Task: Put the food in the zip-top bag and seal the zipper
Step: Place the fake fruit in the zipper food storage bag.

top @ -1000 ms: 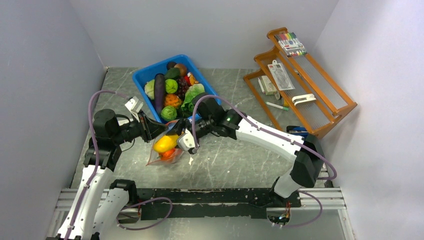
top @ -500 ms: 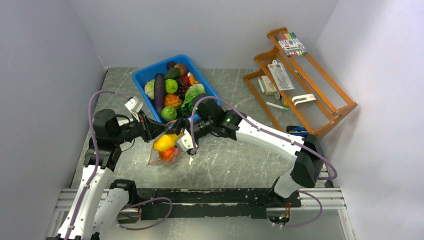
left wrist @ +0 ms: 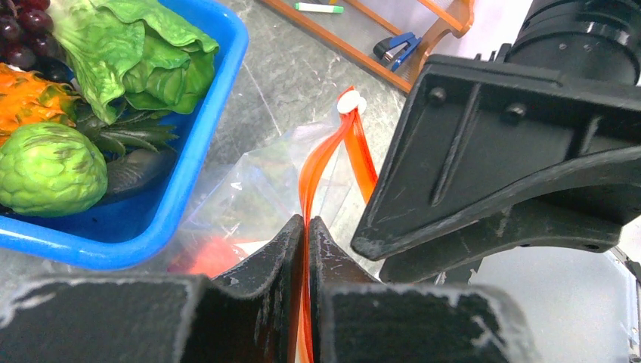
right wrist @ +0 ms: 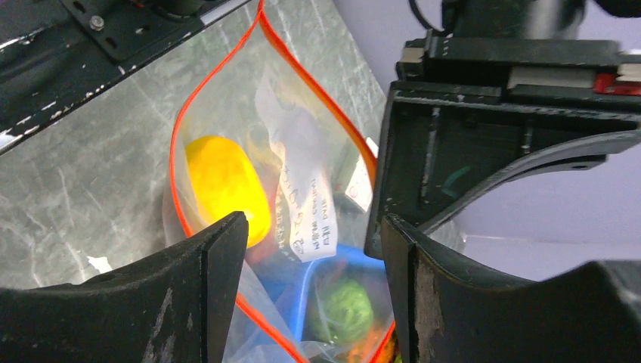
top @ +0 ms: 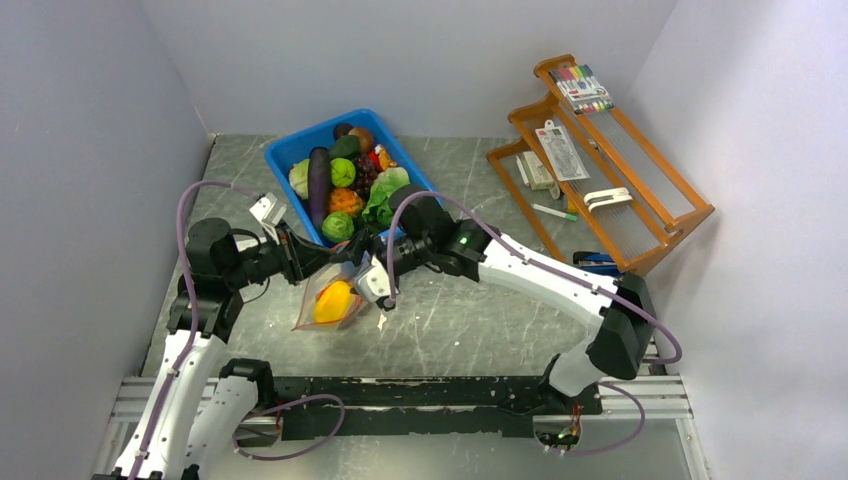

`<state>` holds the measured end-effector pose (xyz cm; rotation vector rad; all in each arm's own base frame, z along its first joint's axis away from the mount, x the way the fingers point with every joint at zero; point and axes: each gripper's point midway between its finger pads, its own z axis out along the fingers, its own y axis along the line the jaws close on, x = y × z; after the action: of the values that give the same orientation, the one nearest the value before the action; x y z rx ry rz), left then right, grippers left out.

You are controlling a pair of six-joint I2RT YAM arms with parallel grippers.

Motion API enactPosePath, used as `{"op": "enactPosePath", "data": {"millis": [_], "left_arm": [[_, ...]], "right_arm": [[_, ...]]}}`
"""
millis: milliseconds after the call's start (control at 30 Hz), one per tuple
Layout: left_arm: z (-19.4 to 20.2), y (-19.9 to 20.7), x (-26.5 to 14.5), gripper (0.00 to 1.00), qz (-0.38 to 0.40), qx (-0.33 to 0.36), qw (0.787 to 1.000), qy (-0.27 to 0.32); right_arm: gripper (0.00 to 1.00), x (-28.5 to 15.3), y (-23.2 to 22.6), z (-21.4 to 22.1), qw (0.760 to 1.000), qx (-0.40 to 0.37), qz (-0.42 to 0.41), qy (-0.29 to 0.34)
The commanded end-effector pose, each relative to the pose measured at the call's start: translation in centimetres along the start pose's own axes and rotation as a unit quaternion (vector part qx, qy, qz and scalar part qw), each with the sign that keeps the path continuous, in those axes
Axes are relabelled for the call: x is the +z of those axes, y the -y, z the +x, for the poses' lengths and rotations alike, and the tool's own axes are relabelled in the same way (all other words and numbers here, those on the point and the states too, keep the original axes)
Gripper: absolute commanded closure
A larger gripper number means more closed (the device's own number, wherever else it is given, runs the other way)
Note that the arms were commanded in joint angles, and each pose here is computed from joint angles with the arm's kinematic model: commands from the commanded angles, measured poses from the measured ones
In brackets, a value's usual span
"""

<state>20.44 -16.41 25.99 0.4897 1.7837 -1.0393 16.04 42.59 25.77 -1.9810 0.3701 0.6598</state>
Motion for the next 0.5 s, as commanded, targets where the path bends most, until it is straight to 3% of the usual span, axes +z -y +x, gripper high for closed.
{"op": "enactPosePath", "data": {"millis": [0, 100, 200, 300, 467], "left_arm": [[-0.5, 0.5, -0.1, 0.93, 0.011, 0.015, 1.000, 0.009], [-0.5, 0.2, -0.1, 0.93, 0.002, 0.016, 1.000, 0.010], [-0.9, -0.5, -0.4, 0.93, -0.029, 0.020, 0.999, 0.018], [-1.4, -0.9, -0.9, 0.93, -0.053, 0.029, 0.998, 0.034], [-1.4, -1.7, -1.0, 0.93, -0.077, 0.026, 0.996, 0.033]], "right_arm": [[0.35, -0.9, 1.9, -2.3, 0.999, -0.004, 0.034, 0.020], [0.37, -1.9, 3.9, -3.4, 0.994, 0.058, 0.086, 0.027], [0.43, -3.9, 7.1, -4.1, 0.972, 0.140, 0.186, 0.029], [0.58, -6.5, 10.4, -3.2, 0.929, 0.215, 0.301, 0.016], [0.53, -8.7, 13.1, 1.5, 0.846, 0.334, 0.414, -0.033]]}}
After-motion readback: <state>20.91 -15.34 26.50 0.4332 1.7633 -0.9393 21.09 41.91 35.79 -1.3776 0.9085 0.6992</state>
